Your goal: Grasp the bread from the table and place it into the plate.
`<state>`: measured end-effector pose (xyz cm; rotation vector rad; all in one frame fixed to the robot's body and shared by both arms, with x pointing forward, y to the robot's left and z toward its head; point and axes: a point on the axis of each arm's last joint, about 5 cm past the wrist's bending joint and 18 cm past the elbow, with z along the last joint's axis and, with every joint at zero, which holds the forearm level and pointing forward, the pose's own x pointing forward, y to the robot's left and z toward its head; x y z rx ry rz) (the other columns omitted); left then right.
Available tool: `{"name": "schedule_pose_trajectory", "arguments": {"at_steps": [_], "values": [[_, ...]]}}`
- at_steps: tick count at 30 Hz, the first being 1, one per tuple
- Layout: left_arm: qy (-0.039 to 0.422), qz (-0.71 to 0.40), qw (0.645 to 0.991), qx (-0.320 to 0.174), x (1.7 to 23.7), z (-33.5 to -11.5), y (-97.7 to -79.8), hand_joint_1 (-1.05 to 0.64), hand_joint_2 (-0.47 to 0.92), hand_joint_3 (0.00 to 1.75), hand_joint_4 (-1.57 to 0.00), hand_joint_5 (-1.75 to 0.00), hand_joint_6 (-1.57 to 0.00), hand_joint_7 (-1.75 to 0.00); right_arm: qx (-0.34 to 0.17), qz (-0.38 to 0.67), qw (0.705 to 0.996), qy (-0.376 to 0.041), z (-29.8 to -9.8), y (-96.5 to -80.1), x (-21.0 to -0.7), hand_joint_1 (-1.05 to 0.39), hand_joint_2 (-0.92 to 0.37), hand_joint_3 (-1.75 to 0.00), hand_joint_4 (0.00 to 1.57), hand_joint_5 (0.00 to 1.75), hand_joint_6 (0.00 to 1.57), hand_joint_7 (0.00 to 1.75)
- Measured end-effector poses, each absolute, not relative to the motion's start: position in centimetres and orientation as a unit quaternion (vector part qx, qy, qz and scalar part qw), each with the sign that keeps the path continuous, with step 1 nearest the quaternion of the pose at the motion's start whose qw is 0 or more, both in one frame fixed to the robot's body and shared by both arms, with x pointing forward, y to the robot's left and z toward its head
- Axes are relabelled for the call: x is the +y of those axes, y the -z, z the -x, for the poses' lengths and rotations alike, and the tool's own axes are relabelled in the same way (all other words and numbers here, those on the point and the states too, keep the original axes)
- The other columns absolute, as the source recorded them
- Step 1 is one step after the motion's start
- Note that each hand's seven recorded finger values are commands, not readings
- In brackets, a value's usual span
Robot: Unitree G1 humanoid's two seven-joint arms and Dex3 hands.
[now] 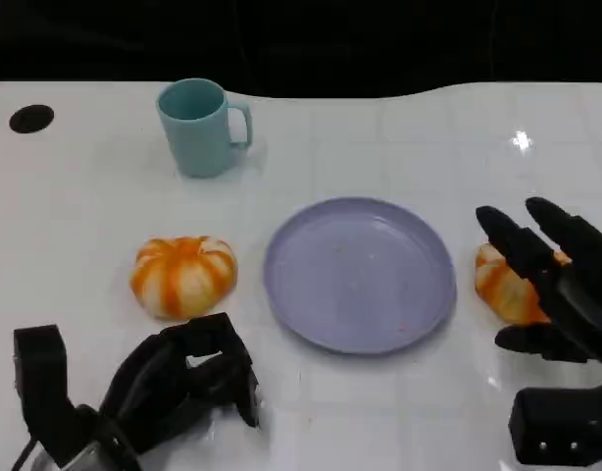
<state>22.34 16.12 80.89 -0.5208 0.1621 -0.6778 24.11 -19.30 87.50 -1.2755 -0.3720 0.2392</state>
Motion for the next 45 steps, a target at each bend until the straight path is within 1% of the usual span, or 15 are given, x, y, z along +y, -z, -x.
{"name": "schedule_pose_trajectory", "arguments": {"at_steps": [12, 18, 26, 30, 32, 35, 36, 37, 38, 39, 40, 42, 43, 44, 45], "values": [[0.328, 0.253, 0.907, 0.079, 16.1, -22.3, -80.9, -0.71, 0.87, 0.0, -0.97, -1.43, -0.96, -1.03, -0.144, 0.602, 0.774, -0.131, -25.4, -86.9, -19.3, -0.86, -0.91, 0.0, 0.0, 0.0, 0.0, 0.0], [0.328, 0.253, 0.907, 0.079, 16.1, -22.3, -80.9, -0.72, 0.86, 0.0, -0.96, -1.44, -0.95, -1.04, -0.122, 0.612, 0.77, -0.136, -25.9, -86.6, -19.6, -0.84, -0.92, -0.01, 0.0, 0.0, 0.0, 0.0], [0.327, 0.254, 0.907, 0.08, 16.1, -22.4, -80.9, -0.71, 0.86, 0.0, -0.96, -1.44, -0.95, -1.05, -0.104, 0.608, 0.774, -0.14, -26.6, -86.1, -19.8, -0.82, -0.91, 0.0, 0.0, 0.0, 0.0, 0.0], [0.327, 0.256, 0.906, 0.081, 16.1, -22.4, -80.9, -0.71, 0.85, 0.0, -0.96, -1.44, -0.96, -1.04, -0.097, 0.604, 0.777, -0.144, -26.6, -85.7, -19.8, -0.81, -0.91, 0.0, 0.0, 0.0, 0.0, 0.0], [0.327, 0.256, 0.906, 0.081, 16.1, -22.4, -80.9, -0.72, 0.86, 0.0, -0.96, -1.44, -0.95, -1.03, -0.09, 0.6, 0.781, -0.145, -26.5, -85.5, -19.8, -0.77, -0.91, 0.0, 0.0, 0.0, 0.0, 0.0], [0.328, 0.255, 0.906, 0.082, 16.1, -22.4, -80.9, -0.71, 0.86, 0.0, -0.96, -1.44, -0.95, -1.03, -0.087, 0.599, 0.782, -0.148, -26.4, -85.3, -19.9, -0.72, -0.92, 0.0, 0.06, 0.05, 0.0, 0.0], [0.327, 0.255, 0.906, 0.082, 16.2, -22.4, -80.9, -0.71, 0.86, 0.0, -0.96, -1.45, -0.95, -1.04, -0.089, 0.598, 0.782, -0.148, -26.4, -85.3, -19.9, -0.68, -0.92, -0.01, 0.04, 0.7, 0.01, 0.19], [0.327, 0.255, 0.906, 0.082, 16.2, -22.4, -80.9, -0.72, 0.86, 0.0, -0.96, -1.45, -0.95, -1.04, -0.09, 0.598, 0.782, -0.149, -26.5, -85.3, -19.9, -0.64, -0.92, -0.01, 0.01, 1.32, 0.0, 1.01], [0.327, 0.255, 0.906, 0.082, 16.2, -22.4, -80.9, -0.71, 0.86, 0.0, -0.96, -1.45, -0.95, -1.03, -0.092, 0.597, 0.783, -0.149, -26.5, -85.3, -19.8, -0.61, -0.92, -0.01, 0.01, 1.53, 0.0, 1.37], [0.327, 0.255, 0.906, 0.082, 16.1, -22.4, -80.9, -0.71, 0.86, 0.0, -0.96, -1.45, -0.96, -1.03, -0.094, 0.594, 0.785, -0.146, -26.6, -85.4, -19.8, -0.58, -0.92, -0.01, 0.0, 1.63, 0.0, 1.55], [0.328, 0.255, 0.906, 0.082, 16.1, -22.4, -80.9, -0.72, 0.86, 0.0, -0.96, -1.45, -0.95, -1.03, -0.1, 0.589, 0.789, -0.143, -26.6, -85.4, -19.7, -0.56, -0.92, -0.01, 0.0, 1.7, 0.0, 1.67], [0.328, 0.255, 0.906, 0.081, 16.1, -22.4, -81.0, -0.72, 0.86, 0.0, -0.95, -1.45, -0.95, -1.03, -0.111, 0.583, 0.793, -0.137, -26.6, -85.4, -19.6, -0.54, -0.92, -0.01, 0.0, 1.73, 0.0, 1.73], [0.328, 0.255, 0.906, 0.081, 16.1, -22.4, -81.0, -0.71, 0.87, 0.0, -0.95, -1.45, -0.95, -1.03, -0.116, 0.581, 0.795, -0.133, -26.6, -85.3, -19.5, -0.52, -0.92, -0.02, 0.04, 1.74, 0.0, 1.74], [0.328, 0.254, 0.906, 0.081, 16.1, -22.4, -81.0, -0.72, 0.87, 0.0, -0.95, -1.45, -0.95, -1.04, -0.12, 0.579, 0.796, -0.13, -26.6, -85.2, -19.5, -0.48, -0.92, -0.02, 0.12, 1.74, 0.0, 1.74], [0.328, 0.254, 0.906, 0.081, 16.1, -22.4, -81.0, -0.72, 0.87, 0.0, -0.94, -1.46, -0.95, -1.04, -0.123, 0.577, 0.798, -0.127, -26.5, -85.2, -19.5, -0.47, -0.92, -0.02, 0.16, 1.75, 0.0, 1.74]]}}
